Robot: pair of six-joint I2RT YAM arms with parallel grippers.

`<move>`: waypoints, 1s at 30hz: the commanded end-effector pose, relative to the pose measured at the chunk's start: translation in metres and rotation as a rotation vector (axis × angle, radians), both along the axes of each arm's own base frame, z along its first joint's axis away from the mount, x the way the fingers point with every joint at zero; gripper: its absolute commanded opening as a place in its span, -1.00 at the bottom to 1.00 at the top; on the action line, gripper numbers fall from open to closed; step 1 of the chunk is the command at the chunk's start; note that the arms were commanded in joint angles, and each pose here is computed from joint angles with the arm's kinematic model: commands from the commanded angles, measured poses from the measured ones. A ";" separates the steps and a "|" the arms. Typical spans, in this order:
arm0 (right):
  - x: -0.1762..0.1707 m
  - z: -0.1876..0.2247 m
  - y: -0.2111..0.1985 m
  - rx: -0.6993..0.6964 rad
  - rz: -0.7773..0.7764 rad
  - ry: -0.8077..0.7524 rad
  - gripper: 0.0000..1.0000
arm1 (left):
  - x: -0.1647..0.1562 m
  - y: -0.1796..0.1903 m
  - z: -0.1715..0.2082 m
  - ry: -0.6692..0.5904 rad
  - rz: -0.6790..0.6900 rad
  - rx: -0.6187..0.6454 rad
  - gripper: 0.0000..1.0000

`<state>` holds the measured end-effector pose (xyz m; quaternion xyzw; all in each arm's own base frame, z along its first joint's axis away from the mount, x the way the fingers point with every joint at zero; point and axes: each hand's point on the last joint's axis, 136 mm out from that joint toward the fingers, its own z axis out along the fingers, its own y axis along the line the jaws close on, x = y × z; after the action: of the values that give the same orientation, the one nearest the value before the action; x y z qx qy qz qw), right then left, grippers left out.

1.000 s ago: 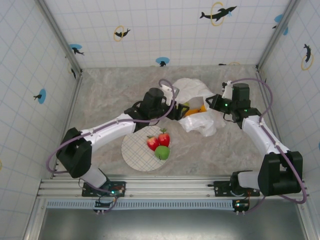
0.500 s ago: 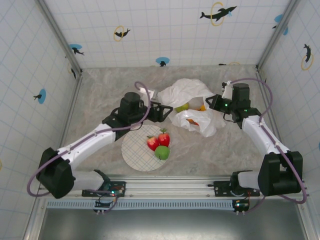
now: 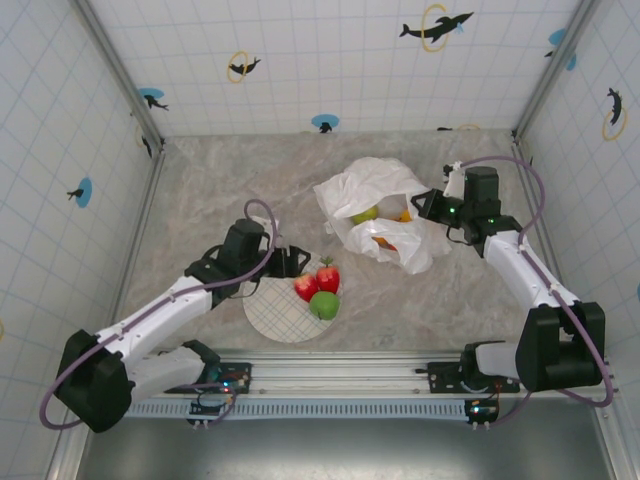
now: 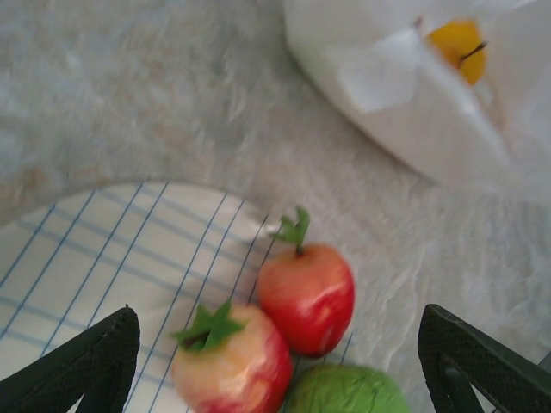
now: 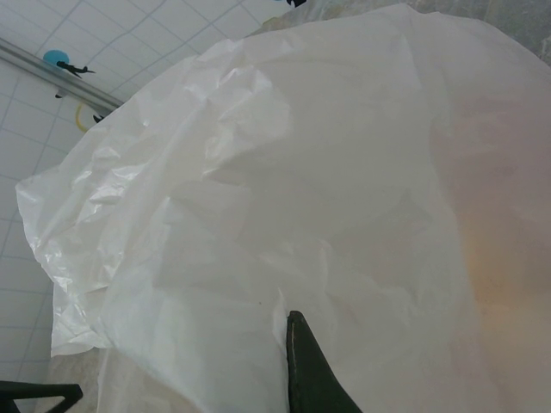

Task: Place the fruits into the plastic bag

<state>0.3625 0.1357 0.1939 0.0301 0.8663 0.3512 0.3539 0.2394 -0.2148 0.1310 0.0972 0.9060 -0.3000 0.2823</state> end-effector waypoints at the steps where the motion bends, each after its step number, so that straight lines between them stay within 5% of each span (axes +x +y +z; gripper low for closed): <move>1: -0.003 -0.007 0.001 -0.007 0.013 0.009 -1.00 | -0.019 0.011 -0.025 0.114 0.019 0.038 0.71; 30: -0.009 -0.013 -0.001 -0.029 0.009 0.014 -1.00 | -0.015 -0.023 -0.080 0.226 -0.031 0.047 0.60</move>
<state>0.3589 0.1350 0.1844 0.0299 0.8711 0.3462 0.3470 0.2149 -0.2291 0.0427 0.0876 0.9430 -0.2813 0.1547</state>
